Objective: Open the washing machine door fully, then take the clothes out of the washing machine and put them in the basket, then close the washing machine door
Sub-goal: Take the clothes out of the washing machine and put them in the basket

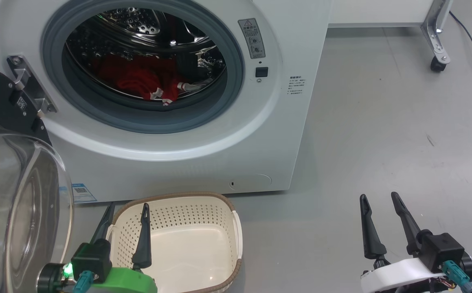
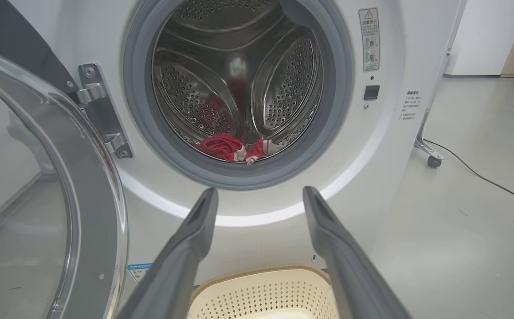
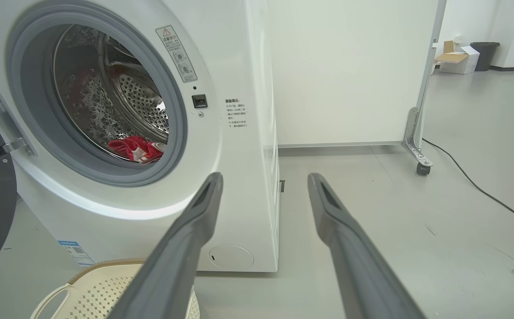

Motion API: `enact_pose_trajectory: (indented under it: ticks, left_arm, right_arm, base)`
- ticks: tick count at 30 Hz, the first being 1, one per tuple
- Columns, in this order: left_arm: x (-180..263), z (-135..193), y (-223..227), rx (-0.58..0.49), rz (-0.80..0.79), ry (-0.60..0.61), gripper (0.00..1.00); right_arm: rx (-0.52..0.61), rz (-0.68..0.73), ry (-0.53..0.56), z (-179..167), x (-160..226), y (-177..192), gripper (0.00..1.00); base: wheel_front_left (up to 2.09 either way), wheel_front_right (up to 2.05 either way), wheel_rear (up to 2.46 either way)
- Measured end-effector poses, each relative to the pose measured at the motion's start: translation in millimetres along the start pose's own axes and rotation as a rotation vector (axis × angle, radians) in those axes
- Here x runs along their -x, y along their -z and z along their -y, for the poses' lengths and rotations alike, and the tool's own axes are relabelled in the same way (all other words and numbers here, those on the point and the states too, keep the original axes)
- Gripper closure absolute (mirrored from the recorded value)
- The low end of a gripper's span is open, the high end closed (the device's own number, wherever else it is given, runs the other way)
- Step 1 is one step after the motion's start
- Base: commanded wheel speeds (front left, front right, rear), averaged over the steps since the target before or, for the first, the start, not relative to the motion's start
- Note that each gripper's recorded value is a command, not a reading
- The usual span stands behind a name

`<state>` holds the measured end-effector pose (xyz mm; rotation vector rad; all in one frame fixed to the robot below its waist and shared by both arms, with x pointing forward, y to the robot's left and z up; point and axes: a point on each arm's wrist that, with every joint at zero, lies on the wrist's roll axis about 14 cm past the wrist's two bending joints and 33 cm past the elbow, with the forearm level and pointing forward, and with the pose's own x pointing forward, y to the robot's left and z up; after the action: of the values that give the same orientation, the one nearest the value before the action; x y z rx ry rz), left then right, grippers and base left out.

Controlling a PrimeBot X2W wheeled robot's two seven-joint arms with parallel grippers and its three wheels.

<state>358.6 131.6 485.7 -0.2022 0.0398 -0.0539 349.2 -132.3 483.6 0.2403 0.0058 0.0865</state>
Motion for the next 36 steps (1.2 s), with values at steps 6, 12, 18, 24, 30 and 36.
enact_pose_trajectory:
  ticks: [6, 12, 18, 24, 30, 36]
  left_arm:
    - [2, 3, 4, 0.002, -0.019, 0.008, 0.0]
    - [3, 2, 7, 0.004, -0.028, 0.002, 0.0]
    - [2, -3, 10, 0.004, -0.038, -0.013, 0.0]
    - [-7, 1, 17, 0.03, -0.076, 0.004, 0.0]
    - [-29, 13, 32, 0.078, -0.169, 0.064, 0.0]
    - [-59, 16, 48, 0.125, -0.259, 0.098, 0.0]
  right_arm:
    - [0.0, -0.008, -0.003, 0, -2, 2, 0.0]
    - [-0.001, -0.023, -0.013, -3, -6, 8, 0.0]
    - [-0.004, -0.04, -0.024, -6, -10, 13, 0.0]
    - [-0.002, -0.067, -0.04, -10, -16, 22, 0.0]
    - [-0.002, -0.078, -0.065, -15, -30, 29, 0.0]
    - [-0.017, -0.081, -0.104, -23, -51, 35, 0.0]
  base:
    - [0.0, 0.0, 0.0]
    - [0.0, 0.0, 0.0]
    - [0.0, 0.0, 0.0]
    - [0.0, 0.0, 0.0]
    - [0.0, 0.0, 0.0]
    - [0.0, 0.0, 0.0]
